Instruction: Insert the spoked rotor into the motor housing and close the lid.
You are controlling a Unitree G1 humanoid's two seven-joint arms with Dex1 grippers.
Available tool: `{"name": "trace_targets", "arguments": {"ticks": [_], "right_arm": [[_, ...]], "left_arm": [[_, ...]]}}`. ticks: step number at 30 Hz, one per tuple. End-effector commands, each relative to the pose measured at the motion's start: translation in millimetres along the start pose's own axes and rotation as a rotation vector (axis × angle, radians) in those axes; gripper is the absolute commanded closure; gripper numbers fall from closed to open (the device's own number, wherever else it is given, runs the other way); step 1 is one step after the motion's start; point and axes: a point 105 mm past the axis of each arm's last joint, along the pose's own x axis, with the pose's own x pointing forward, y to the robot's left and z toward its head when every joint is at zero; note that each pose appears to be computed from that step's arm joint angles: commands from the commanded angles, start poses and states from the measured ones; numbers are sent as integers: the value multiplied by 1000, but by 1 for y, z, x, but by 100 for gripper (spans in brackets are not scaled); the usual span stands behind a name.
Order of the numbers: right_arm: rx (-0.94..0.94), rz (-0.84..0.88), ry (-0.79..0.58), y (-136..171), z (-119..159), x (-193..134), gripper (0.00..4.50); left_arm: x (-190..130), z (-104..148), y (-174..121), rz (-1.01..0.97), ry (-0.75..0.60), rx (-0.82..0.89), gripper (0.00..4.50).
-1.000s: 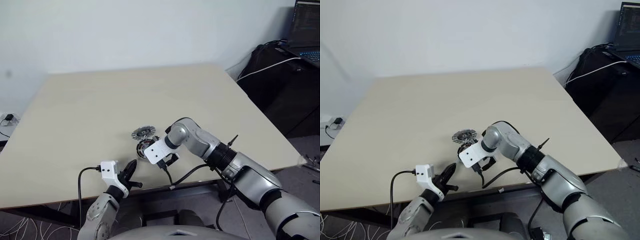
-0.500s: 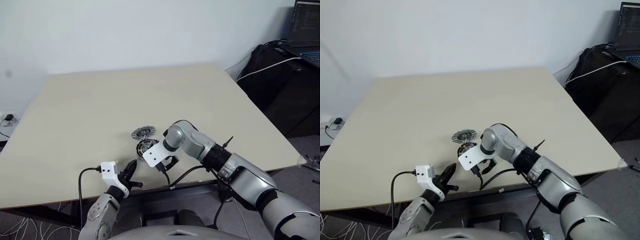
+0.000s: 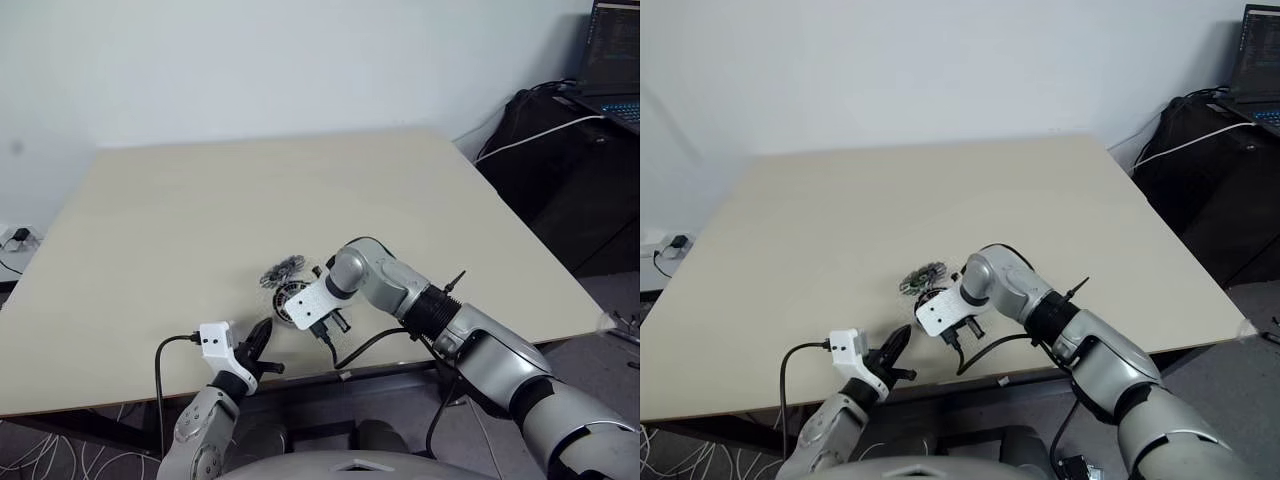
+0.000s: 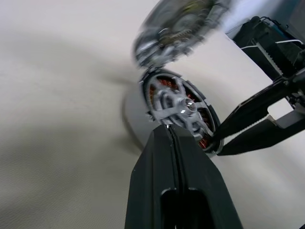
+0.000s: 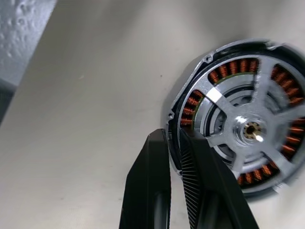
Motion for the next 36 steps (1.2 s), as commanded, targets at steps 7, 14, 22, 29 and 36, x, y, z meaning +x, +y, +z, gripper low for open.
{"name": "trace_targets", "arguments": {"ticks": [7, 14, 22, 29, 36], "right_arm": [[110, -97, -55, -8, -2, -8, 444], [323, -190, -148, 0, -4, -29, 444], [682, -263, -262, 20, 0, -56, 444], [1185, -306, -402, 18, 11, -62, 444], [1456, -306, -477, 7, 16, -56, 444]], "left_arm": [[4, 10, -5, -25, -50, -13, 450], [5, 9, -6, -31, -46, -21, 450], [8, 7, -9, -54, -29, -25, 450], [9, 5, -11, -67, -17, -26, 450], [8, 5, -10, -65, -14, -25, 450]]}}
